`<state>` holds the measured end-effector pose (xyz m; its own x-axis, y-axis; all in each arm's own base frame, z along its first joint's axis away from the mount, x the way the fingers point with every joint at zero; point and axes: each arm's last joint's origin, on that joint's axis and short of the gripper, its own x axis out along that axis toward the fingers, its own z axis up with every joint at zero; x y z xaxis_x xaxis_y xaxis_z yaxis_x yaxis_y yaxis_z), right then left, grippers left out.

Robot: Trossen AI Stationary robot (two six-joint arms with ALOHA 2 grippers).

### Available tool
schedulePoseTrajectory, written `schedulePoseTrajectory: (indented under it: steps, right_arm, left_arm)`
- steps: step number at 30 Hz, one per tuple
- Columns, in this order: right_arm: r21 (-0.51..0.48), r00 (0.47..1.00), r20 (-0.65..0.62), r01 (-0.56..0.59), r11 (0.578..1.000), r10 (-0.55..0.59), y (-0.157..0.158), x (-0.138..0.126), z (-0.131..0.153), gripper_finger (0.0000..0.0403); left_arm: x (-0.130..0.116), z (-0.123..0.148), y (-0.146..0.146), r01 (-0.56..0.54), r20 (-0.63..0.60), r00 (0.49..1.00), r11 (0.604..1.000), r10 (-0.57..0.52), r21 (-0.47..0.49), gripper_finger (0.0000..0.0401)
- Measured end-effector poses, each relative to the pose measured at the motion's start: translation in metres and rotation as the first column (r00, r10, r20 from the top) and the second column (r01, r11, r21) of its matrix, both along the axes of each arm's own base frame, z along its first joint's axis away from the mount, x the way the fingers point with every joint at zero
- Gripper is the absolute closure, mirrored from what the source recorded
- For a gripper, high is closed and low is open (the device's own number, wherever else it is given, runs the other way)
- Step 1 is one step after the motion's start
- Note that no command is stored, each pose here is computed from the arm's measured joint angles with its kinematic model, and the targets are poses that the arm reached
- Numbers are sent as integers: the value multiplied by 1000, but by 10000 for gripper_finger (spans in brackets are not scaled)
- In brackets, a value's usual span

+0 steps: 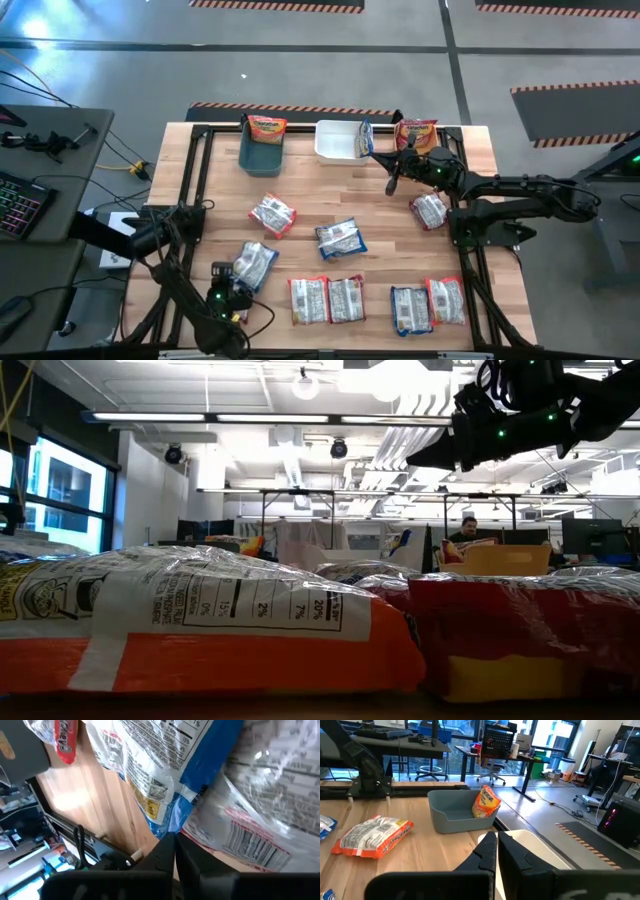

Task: Sort Maruchan noodles
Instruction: Put the bottom left blue noodle pack into the white bin

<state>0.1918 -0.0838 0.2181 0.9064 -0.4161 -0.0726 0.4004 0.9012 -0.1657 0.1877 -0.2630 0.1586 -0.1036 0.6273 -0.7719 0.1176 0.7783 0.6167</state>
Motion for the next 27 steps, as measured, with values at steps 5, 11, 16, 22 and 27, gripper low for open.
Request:
schedulePoseTrajectory:
  steps: [5, 11, 16, 22, 27]
  right_arm:
    - [1, 1000, -2, 0, 1000, 0, 0, 0, 0, 402]
    - [10, 1000, -17, -21, 1000, 21, 1, 0, -2, 402]
    - [33, 992, -42, -114, 993, 116, 5, 2, -5, 402]
    - [52, 972, -98, -208, 977, 212, 20, 15, -17, 363]
    - [-3, 986, -115, -125, 992, 124, 24, 22, -21, 298]
  left_arm:
    - [3, 32, 11, -16, 135, 991, 999, 23, -49, 401]
    - [4, 88, 39, -48, 403, 910, 990, 99, -134, 401]
    - [7, 124, 70, -55, 509, 848, 981, 145, -186, 401]
    - [18, 140, 97, -120, 526, 817, 962, 237, -246, 396]
    - [39, 108, 92, -108, 391, 884, 925, 257, -364, 349]
